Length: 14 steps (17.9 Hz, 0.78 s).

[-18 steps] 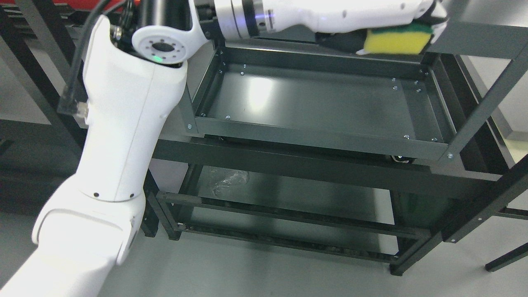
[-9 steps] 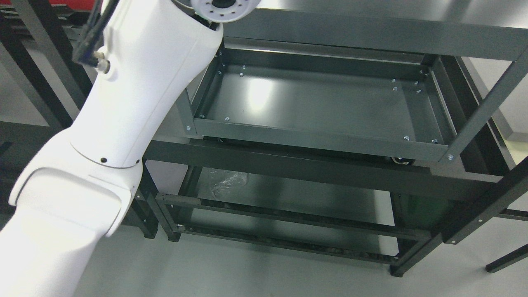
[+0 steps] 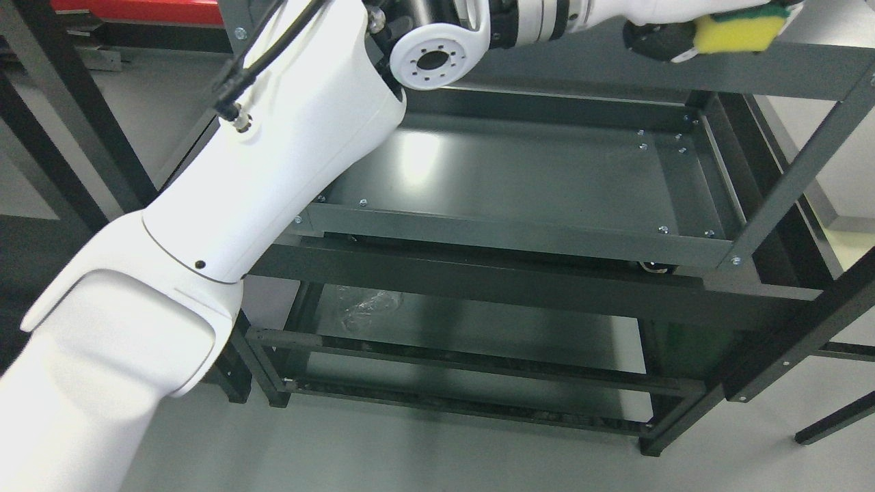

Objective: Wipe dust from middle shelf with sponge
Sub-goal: 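Lower the sponge onto the middle shelf surface with the left hand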

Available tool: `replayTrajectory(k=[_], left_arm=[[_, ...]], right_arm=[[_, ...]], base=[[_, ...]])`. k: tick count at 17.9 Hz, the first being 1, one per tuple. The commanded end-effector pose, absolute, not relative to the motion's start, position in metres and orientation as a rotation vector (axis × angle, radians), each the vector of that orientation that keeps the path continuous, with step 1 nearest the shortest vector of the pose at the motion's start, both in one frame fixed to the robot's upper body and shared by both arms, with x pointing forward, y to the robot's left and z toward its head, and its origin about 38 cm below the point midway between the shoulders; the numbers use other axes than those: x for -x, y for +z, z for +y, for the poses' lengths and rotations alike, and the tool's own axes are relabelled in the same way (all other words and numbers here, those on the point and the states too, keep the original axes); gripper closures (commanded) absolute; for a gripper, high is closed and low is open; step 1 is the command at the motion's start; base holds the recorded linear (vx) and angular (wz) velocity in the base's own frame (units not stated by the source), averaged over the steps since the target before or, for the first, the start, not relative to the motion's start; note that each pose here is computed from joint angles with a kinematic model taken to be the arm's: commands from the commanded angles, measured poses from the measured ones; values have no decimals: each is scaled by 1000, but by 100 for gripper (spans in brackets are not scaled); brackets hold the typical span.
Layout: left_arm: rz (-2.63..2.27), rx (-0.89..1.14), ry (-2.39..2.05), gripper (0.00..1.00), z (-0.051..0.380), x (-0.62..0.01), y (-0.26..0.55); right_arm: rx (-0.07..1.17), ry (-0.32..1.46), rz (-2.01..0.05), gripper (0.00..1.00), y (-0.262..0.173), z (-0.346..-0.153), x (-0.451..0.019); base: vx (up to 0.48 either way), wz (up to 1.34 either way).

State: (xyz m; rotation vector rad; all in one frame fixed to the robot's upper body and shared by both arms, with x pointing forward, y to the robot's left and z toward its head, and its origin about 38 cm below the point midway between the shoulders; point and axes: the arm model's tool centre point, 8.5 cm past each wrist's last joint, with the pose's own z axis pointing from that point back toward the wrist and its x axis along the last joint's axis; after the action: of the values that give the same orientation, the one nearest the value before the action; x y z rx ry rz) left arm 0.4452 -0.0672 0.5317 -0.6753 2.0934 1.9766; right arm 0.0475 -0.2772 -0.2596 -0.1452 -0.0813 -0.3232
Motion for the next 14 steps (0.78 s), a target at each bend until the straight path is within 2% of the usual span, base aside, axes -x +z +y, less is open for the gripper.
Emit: replayTrajectory(k=[1, 6, 14], left_arm=[[2017, 624, 2238, 95, -60, -485, 454], [2090, 570, 2123, 95, -56, -470, 472], [2081, 763, 2103, 95, 58, -469, 484]], right_arm=[[152, -324, -29, 0, -259, -287, -46], [152, -324, -29, 0, -259, -287, -46], [152, -324, -29, 0, -259, -287, -46]], base=[[69, -174], [81, -176], [39, -51]])
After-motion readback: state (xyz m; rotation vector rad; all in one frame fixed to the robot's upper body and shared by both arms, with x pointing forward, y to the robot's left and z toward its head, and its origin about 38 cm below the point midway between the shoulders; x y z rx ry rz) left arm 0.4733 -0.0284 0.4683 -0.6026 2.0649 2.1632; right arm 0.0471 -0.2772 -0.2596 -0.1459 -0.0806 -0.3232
